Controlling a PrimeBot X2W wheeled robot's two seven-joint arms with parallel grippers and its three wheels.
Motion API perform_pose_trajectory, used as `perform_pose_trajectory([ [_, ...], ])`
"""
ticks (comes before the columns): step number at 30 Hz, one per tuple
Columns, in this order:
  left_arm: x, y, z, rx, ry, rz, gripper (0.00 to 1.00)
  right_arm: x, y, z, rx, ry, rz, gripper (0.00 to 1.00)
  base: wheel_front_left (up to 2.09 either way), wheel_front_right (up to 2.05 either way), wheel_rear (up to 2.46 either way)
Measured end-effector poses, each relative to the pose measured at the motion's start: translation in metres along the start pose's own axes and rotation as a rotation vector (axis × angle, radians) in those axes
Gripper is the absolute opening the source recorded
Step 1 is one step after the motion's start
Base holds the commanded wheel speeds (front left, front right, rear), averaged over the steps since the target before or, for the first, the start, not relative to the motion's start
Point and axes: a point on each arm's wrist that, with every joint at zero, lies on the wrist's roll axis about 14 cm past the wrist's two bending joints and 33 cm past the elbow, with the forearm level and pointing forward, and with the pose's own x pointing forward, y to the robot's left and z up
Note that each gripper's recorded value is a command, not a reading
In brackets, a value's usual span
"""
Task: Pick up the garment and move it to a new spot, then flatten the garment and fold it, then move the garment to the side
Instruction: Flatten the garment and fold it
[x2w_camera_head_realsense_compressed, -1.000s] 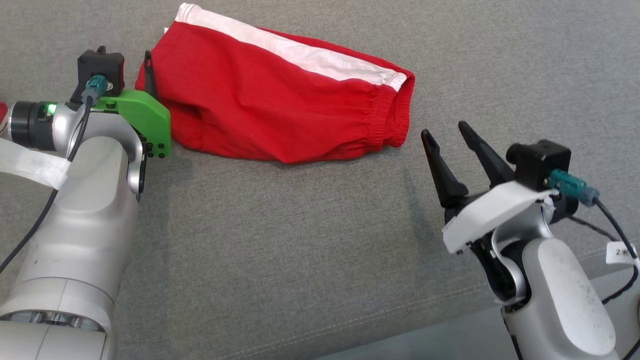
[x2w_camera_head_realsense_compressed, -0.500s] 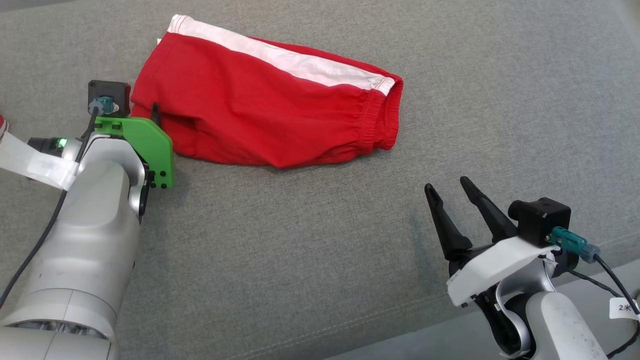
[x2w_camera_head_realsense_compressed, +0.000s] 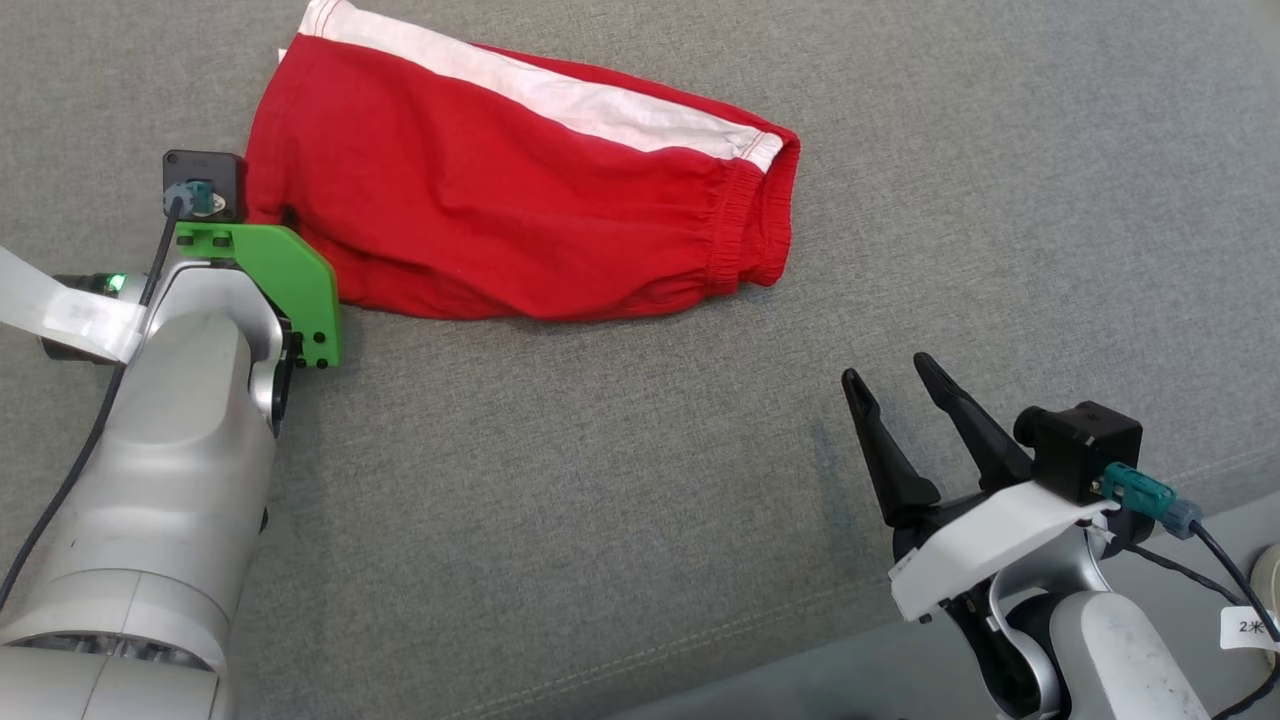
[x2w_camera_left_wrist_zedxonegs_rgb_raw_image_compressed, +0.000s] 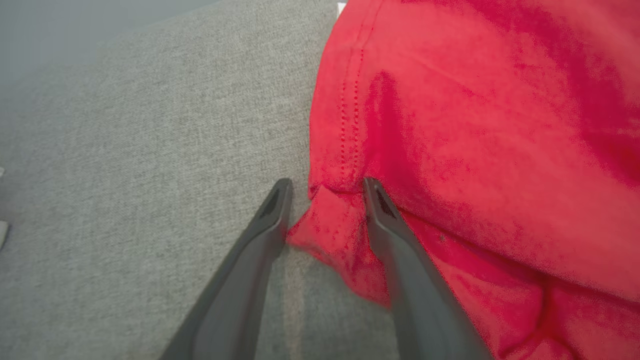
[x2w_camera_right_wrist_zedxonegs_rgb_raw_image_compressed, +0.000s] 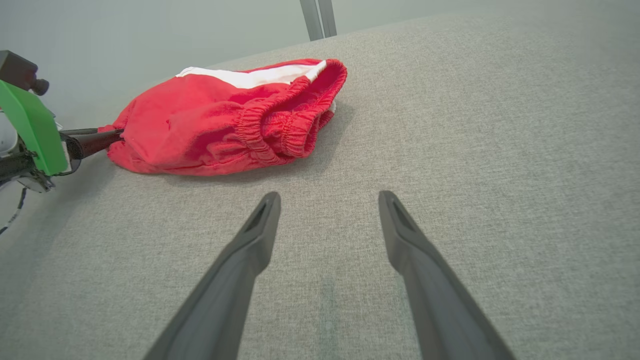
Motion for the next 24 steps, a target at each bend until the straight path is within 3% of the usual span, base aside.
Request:
perform_pose_trajectory([
  [10,-0.014,-0.004,0.003,-0.068,-0.059,-0.009,0.00,-0.001,0.005,0.008,-0.002,-0.029,0.017,1.00,0.00,0.00,0.00],
  [24,-0.069,0.003,-0.030,-0.192,-0.112,0.055,0.00,-0.021,0.016,0.028,-0.025,-0.073,0.042,1.00,0.00,0.00,0.00],
])
